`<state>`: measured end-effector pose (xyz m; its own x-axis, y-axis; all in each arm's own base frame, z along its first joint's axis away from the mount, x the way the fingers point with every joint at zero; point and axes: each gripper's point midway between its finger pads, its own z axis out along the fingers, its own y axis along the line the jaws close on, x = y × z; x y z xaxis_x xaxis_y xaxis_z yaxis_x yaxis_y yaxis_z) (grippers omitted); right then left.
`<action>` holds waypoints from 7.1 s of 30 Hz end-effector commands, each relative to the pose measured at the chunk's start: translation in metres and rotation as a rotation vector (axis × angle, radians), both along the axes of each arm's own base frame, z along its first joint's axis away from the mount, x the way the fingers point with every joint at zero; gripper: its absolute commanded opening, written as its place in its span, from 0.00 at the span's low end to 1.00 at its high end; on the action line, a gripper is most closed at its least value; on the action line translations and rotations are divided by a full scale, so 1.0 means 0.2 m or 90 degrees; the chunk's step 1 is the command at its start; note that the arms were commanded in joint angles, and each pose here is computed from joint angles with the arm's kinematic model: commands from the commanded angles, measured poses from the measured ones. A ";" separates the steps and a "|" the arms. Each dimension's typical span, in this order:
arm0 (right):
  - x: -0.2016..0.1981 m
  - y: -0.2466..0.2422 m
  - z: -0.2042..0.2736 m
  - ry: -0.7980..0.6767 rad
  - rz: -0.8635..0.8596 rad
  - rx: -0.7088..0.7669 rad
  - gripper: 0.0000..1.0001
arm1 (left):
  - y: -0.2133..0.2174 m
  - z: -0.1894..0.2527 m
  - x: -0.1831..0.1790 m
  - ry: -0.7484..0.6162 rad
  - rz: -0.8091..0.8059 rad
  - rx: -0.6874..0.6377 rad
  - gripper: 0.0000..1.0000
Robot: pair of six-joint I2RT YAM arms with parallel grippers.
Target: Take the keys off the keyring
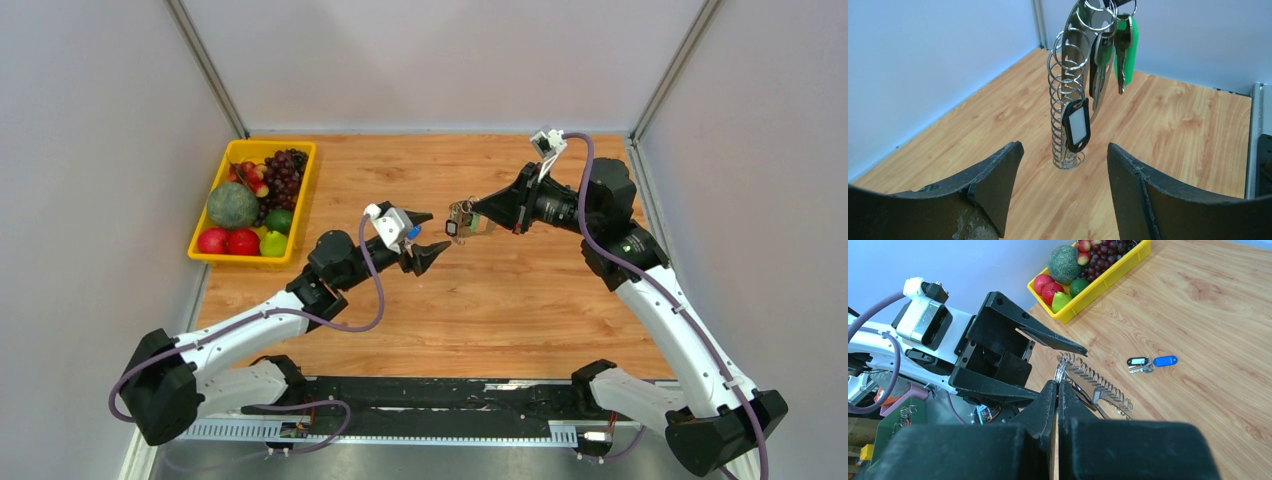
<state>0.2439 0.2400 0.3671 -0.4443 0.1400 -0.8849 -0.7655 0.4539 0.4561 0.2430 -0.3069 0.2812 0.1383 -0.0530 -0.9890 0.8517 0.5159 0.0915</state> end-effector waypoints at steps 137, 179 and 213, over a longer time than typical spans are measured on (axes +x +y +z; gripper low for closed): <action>-0.43 0.40 -0.31 -0.313 0.254 0.019 0.69 | 0.19 0.02 -0.49 0.465 -0.111 0.475 0.00; -0.54 0.38 -0.36 -0.297 0.294 0.011 0.00 | 0.22 0.12 -0.43 0.402 -0.038 0.443 0.00; -0.66 0.36 -0.34 -0.280 0.359 0.031 0.00 | 0.12 0.15 -0.41 0.307 -0.101 0.392 0.00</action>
<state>0.1278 0.3069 0.2926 -0.0479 0.0387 -0.9981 -0.9985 0.0233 0.0488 0.1520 -0.2779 0.2806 -0.3834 0.6101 -0.6934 0.9062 0.3936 -0.1547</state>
